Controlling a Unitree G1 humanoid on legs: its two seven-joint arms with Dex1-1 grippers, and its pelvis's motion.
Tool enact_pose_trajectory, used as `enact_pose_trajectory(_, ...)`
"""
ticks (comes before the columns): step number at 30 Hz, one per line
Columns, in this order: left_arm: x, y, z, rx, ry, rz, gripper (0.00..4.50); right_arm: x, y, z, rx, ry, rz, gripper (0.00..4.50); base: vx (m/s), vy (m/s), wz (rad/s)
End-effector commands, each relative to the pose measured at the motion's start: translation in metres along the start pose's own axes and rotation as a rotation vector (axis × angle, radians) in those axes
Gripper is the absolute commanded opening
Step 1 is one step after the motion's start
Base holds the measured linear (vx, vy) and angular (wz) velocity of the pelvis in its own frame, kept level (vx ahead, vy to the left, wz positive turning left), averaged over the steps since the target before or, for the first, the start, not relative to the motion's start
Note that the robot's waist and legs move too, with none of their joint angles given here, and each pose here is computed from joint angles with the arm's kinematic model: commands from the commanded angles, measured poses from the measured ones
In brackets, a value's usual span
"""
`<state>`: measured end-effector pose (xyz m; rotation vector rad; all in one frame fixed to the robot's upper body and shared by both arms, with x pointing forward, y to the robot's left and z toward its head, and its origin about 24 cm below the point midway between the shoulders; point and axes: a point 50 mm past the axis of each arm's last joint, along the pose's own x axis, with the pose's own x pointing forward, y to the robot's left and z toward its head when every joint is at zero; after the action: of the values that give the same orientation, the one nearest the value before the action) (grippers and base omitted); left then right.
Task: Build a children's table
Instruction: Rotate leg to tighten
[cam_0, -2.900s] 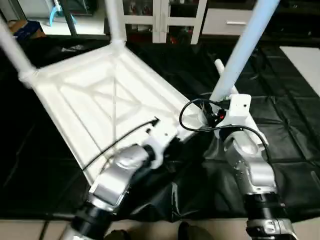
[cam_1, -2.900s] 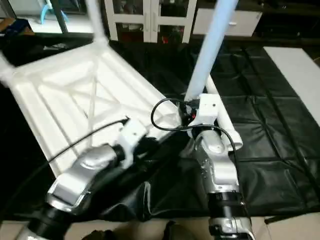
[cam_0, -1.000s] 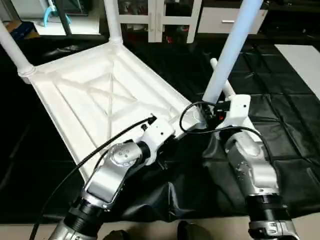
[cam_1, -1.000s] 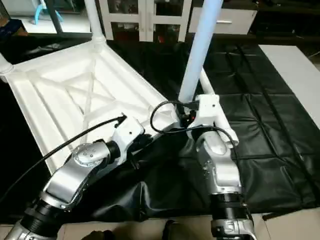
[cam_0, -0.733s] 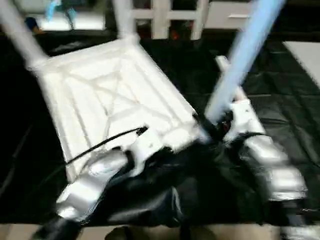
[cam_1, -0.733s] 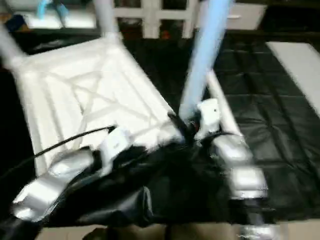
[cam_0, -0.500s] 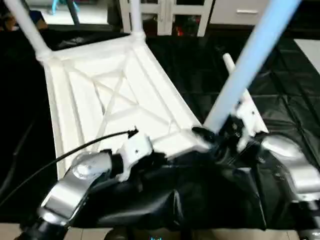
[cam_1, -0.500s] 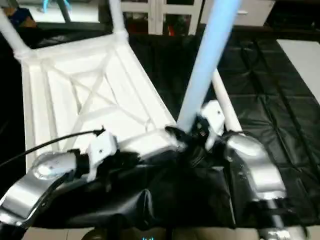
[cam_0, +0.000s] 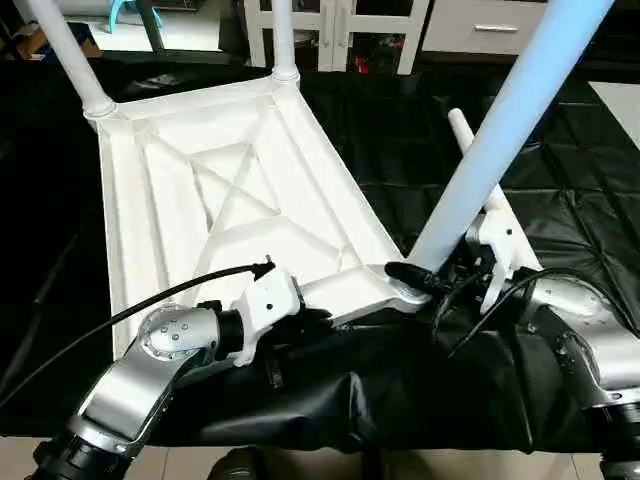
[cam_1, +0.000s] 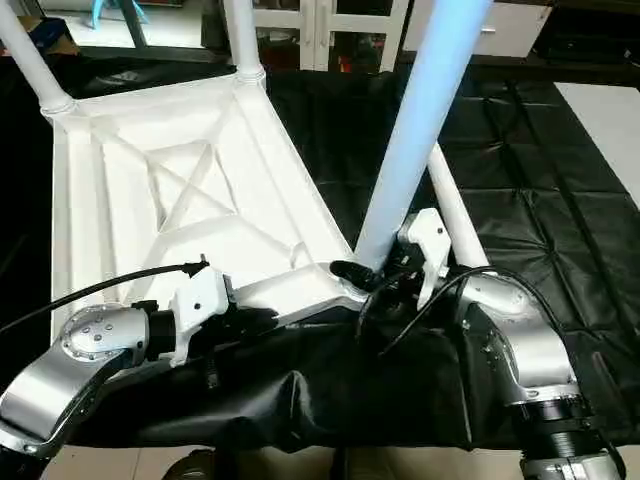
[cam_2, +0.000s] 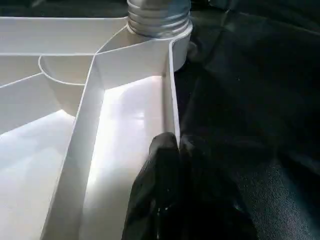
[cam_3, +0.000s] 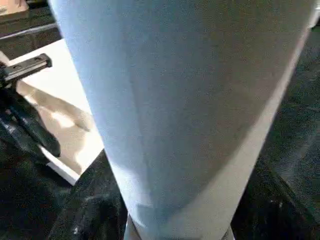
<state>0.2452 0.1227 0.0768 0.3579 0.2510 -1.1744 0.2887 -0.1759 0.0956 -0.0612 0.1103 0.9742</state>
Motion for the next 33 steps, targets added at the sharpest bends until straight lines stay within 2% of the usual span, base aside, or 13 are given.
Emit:
enact_pose_trajectory(1,-0.003,-0.008,-0.016,-0.044,0.064,-0.036,0.0,-0.018,-0.02,0.004,0.025,-0.027,-0.201,2.03,0.0,0.0,0.0)
enact_pose_trajectory(7,0.022,-0.008,-0.013,-0.073,0.099,0.052,0.0,0.001,-0.024,-0.021,0.166,-0.021,-0.597,2.0,0.0,0.0,0.0)
enact_pose_trajectory(9,0.049,-0.004,-0.006,-0.099,0.125,0.166,0.0,0.022,-0.019,-0.039,0.329,-0.041,-0.835,2.0,0.0,0.0,0.0)
enact_pose_trajectory(11,0.054,-0.003,-0.004,-0.106,0.125,0.19,0.0,0.027,-0.016,-0.041,0.357,-0.042,-0.855,2.0,0.0,0.0,0.0)
enact_pose_trajectory(12,0.079,-0.006,0.013,-0.127,0.074,0.2,0.0,0.055,-0.001,-0.047,0.38,-0.02,-0.822,2.0,0.0,0.0,0.0)
enact_pose_trajectory(14,0.095,-0.013,0.028,-0.116,0.018,0.158,0.0,0.079,0.011,-0.044,0.332,-0.005,-0.746,2.0,0.0,0.0,0.0)
enact_pose_trajectory(18,0.095,-0.015,0.032,-0.079,-0.003,0.115,0.0,0.095,0.024,-0.035,0.24,0.001,-0.523,2.0,0.0,0.0,0.0)
enact_pose_trajectory(19,0.084,-0.012,0.026,-0.052,0.001,0.093,0.0,0.091,0.025,-0.026,0.155,-0.01,-0.387,2.0,0.0,0.0,0.0)
enact_pose_trajectory(21,0.073,-0.007,0.019,-0.047,0.019,0.095,0.0,0.08,0.019,-0.019,0.148,-0.065,-0.372,2.54,0.0,0.0,0.0)
enact_pose_trajectory(24,0.055,-0.002,0.01,-0.023,0.017,0.073,0.0,0.06,0.005,-0.012,0.115,-0.09,-0.347,2.89,0.0,0.0,0.0)
enact_pose_trajectory(25,0.037,0.002,0.002,-0.018,0.028,0.048,0.0,0.039,-0.003,-0.002,0.067,-0.099,-0.253,2.89,0.0,0.0,0.0)
enact_pose_trajectory(27,0.025,0.004,-0.003,-0.015,0.039,0.032,0.0,0.025,-0.006,0.006,0.028,-0.097,-0.186,3.14,0.0,0.0,0.0)
enact_pose_trajectory(33,-0.001,0.003,-0.014,-0.022,0.075,-0.004,0.0,-0.018,-0.016,0.026,-0.068,-0.095,-0.087,3.14,0.017,-0.002,0.0)
